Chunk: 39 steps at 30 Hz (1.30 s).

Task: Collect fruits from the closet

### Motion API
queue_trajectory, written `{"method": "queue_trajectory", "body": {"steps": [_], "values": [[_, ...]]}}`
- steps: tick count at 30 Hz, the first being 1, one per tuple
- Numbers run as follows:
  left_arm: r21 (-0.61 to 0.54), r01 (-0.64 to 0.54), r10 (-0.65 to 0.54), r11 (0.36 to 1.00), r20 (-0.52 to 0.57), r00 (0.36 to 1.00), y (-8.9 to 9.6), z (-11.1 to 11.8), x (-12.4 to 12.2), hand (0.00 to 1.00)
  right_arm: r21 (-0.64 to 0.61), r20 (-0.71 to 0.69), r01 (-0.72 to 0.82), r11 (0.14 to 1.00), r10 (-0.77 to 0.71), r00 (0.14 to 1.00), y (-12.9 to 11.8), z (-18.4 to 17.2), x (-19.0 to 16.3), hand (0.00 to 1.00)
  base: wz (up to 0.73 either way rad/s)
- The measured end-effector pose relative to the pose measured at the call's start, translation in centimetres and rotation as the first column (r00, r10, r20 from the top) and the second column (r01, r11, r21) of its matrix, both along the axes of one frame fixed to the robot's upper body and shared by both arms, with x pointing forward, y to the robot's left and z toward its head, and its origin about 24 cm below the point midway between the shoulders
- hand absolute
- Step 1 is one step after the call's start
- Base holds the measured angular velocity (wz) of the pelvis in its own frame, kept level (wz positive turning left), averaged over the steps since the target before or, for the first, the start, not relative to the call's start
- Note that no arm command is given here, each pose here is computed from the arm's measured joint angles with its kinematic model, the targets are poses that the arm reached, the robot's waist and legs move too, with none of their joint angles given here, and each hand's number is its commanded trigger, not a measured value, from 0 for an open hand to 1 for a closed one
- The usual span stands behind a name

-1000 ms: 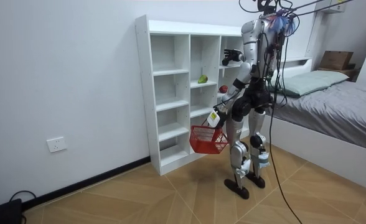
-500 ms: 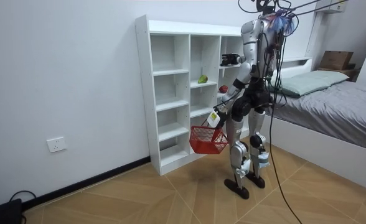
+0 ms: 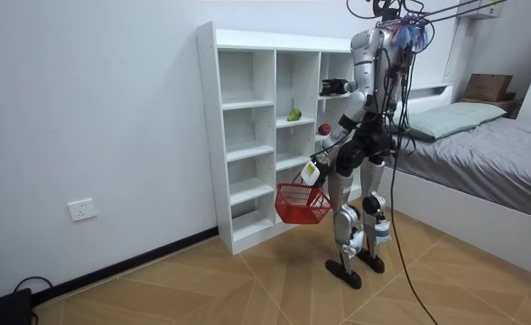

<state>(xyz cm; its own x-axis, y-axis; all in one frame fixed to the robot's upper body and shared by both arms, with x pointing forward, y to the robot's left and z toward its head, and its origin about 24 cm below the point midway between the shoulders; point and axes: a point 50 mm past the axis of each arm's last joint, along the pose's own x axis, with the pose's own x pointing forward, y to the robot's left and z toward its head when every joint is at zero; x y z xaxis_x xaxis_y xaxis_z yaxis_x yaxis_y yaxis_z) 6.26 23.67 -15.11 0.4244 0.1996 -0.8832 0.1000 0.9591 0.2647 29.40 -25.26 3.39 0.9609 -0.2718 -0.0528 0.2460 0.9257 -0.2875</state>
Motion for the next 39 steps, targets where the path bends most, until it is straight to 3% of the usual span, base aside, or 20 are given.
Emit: {"method": "queue_trajectory", "body": {"steps": [6,7,8,9,10,16,39], "values": [[-0.005,-0.009,0.009,1.000,0.000,1.000,0.0,0.0,0.0,1.00,-0.005,-0.015,0.001,1.000,-0.001,1.000,-0.3,-0.3,-0.1,0.00,0.00],[-0.005,-0.009,0.009,1.000,0.001,1.000,0.0,0.0,0.0,1.00,-0.006,-0.016,0.001,1.000,-0.001,1.000,-0.3,-0.3,-0.1,0.07,0.03],[-0.006,-0.008,0.008,1.000,0.001,1.000,0.0,0.0,0.0,1.00,-0.009,-0.017,0.001,1.000,-0.001,1.000,-0.3,-0.3,-0.1,0.62,0.03],[-0.006,-0.008,0.008,1.000,0.002,1.000,0.0,0.0,0.0,1.00,-0.011,-0.019,0.000,1.000,-0.001,1.000,-0.3,-0.3,-0.1,0.88,0.00],[-0.006,-0.008,0.008,1.000,0.002,1.000,0.0,0.0,0.0,1.00,-0.013,-0.020,-0.001,1.000,0.000,1.000,-0.3,-0.3,-0.1,1.00,0.00],[-0.002,-0.009,0.009,1.000,0.002,1.000,0.0,0.0,0.0,1.00,-0.071,-0.010,-0.005,0.997,0.004,1.000,-1.0,0.2,-0.1,1.00,0.00],[0.017,-0.018,0.018,1.000,0.010,1.000,0.1,0.1,0.1,1.00,-0.075,-0.001,0.011,0.997,-0.012,1.000,-1.2,0.2,-0.2,1.00,0.00]]}}
